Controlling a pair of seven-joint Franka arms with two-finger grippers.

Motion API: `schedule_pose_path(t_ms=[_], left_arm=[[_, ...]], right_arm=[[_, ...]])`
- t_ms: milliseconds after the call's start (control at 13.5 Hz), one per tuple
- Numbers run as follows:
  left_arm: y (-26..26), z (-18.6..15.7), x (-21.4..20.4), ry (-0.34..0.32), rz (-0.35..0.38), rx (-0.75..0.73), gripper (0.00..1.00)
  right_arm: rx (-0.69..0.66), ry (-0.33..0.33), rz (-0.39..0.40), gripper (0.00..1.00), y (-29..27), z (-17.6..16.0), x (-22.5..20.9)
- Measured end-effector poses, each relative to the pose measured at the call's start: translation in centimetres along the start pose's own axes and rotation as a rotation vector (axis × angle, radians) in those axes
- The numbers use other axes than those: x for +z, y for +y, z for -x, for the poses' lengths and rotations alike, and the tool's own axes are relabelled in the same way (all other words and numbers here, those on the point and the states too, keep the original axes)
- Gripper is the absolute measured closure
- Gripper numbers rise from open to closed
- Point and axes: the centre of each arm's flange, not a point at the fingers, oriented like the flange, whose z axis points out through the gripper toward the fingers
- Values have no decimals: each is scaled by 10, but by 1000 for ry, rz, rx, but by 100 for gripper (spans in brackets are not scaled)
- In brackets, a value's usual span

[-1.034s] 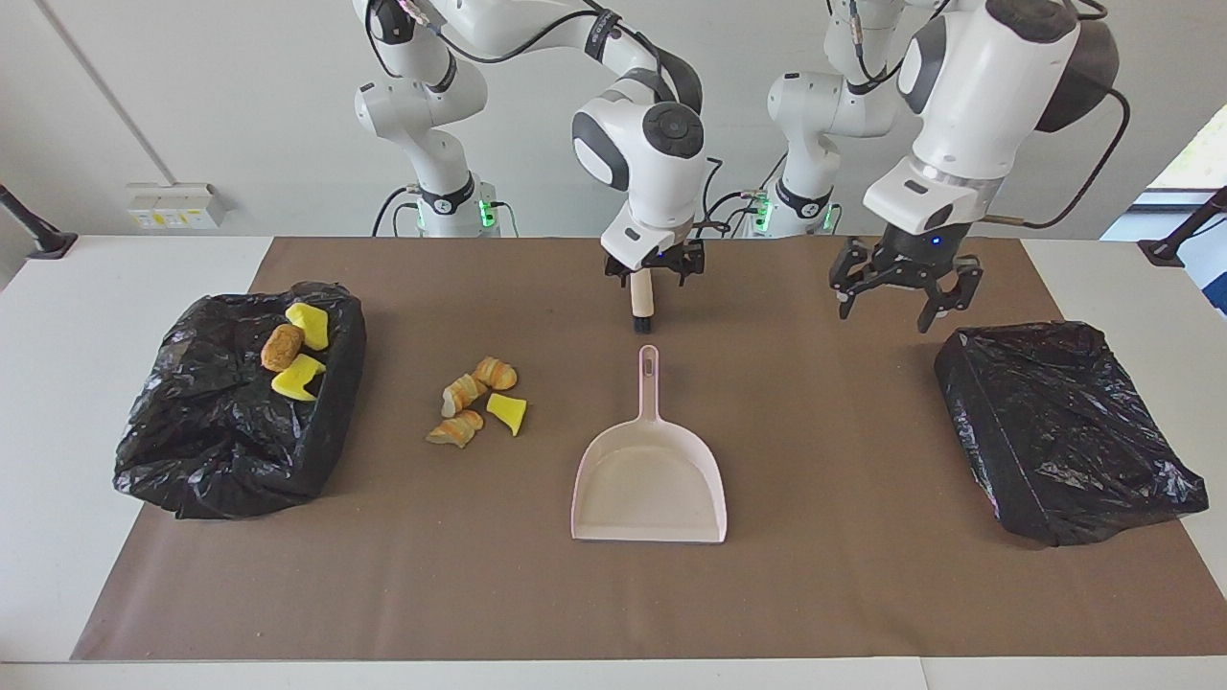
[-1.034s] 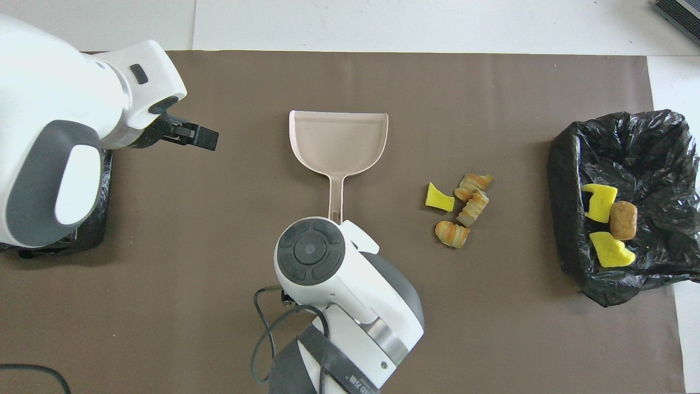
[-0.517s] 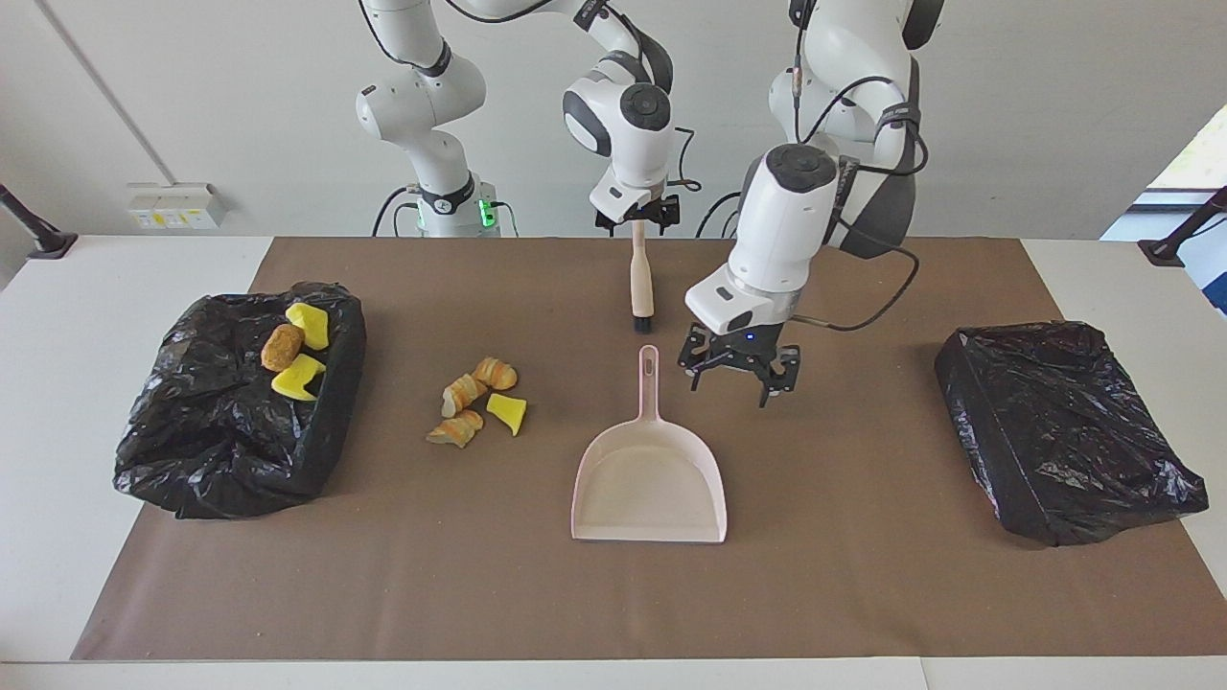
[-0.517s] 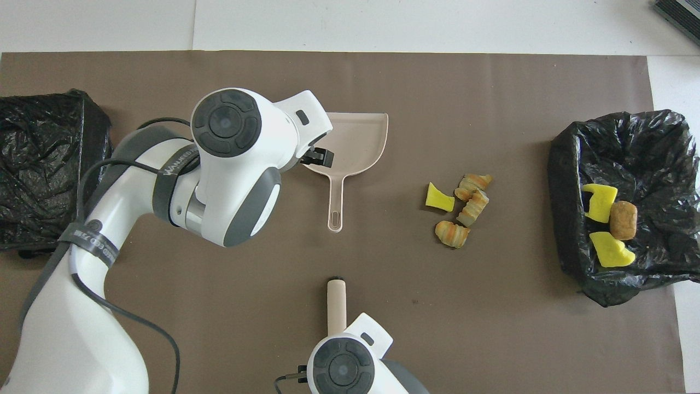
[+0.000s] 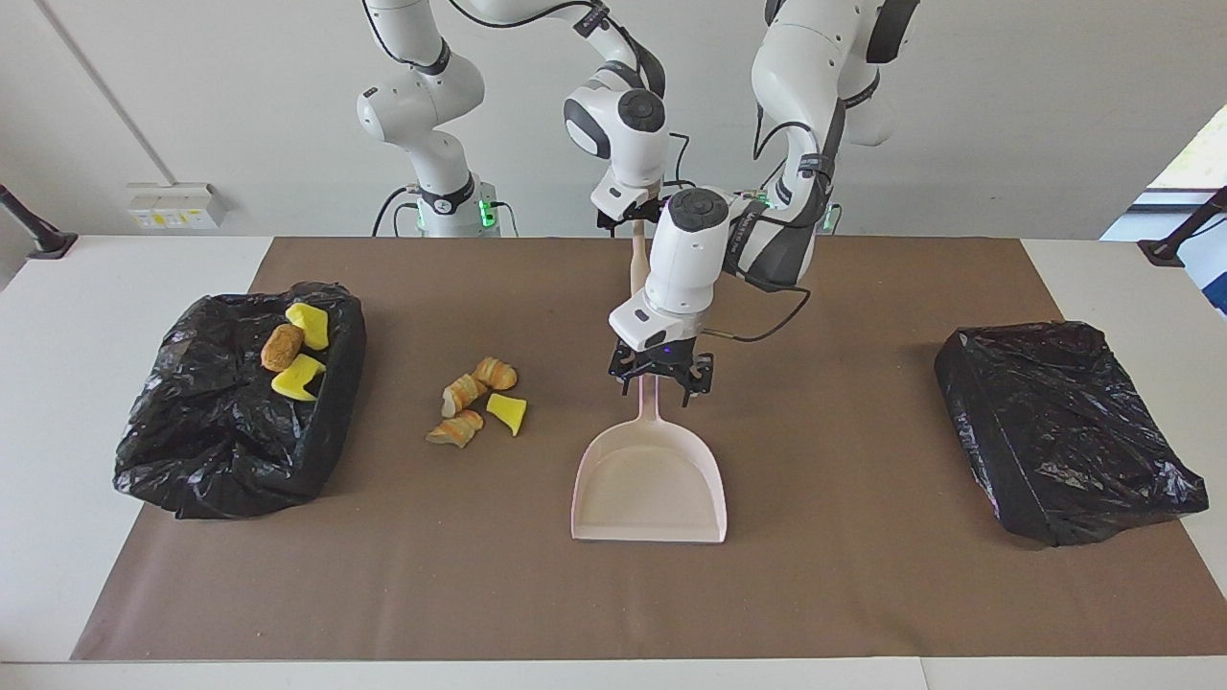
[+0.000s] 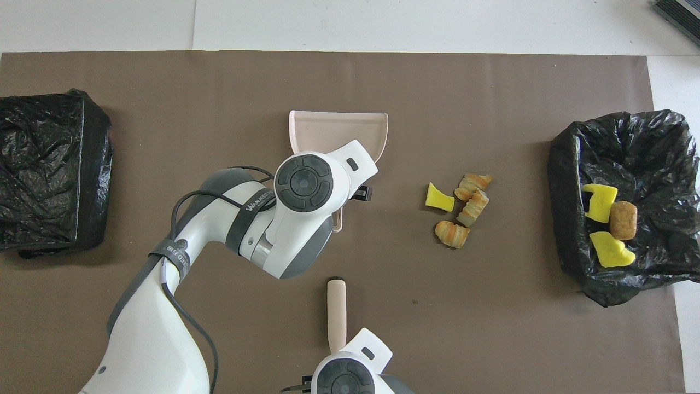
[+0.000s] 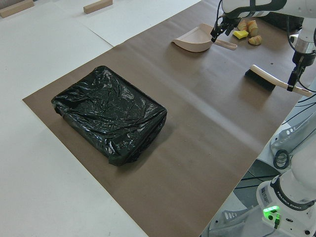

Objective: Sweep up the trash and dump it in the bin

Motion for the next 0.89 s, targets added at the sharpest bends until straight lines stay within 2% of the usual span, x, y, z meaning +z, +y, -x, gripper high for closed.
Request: schedule_pose_path(t_ms=[74, 148, 222, 296, 369, 443, 591, 665, 887], left_arm=[[1, 3, 6, -4, -1, -1, 0], [0, 5, 10, -9, -3, -3, 4], [-2, 6, 12, -12, -6, -4, 5], [-2, 7, 13, -14, -7, -5, 10], [-3, 8, 14, -16, -8, -6, 25], [-4, 8, 15, -18, -10, -7, 40], [-8, 6, 15, -16, -14, -12, 62], [-10, 5, 15, -14, -15, -12, 68], [-15, 2, 14, 7, -50, 21, 68]], right_arm=[[-4, -2, 4, 7, -1, 2, 2], [-10, -5, 9, 16, -2, 5, 5], [-17, -8, 13, 20, -3, 8, 8], [-22, -9, 15, 20, -5, 9, 11], [-24, -9, 15, 27, -6, 10, 12], [-25, -9, 15, 44, -6, 10, 12], [-24, -9, 15, 65, -6, 10, 12], [-22, -10, 15, 74, -5, 9, 13], [-19, -20, 23, 74, -3, 6, 11]])
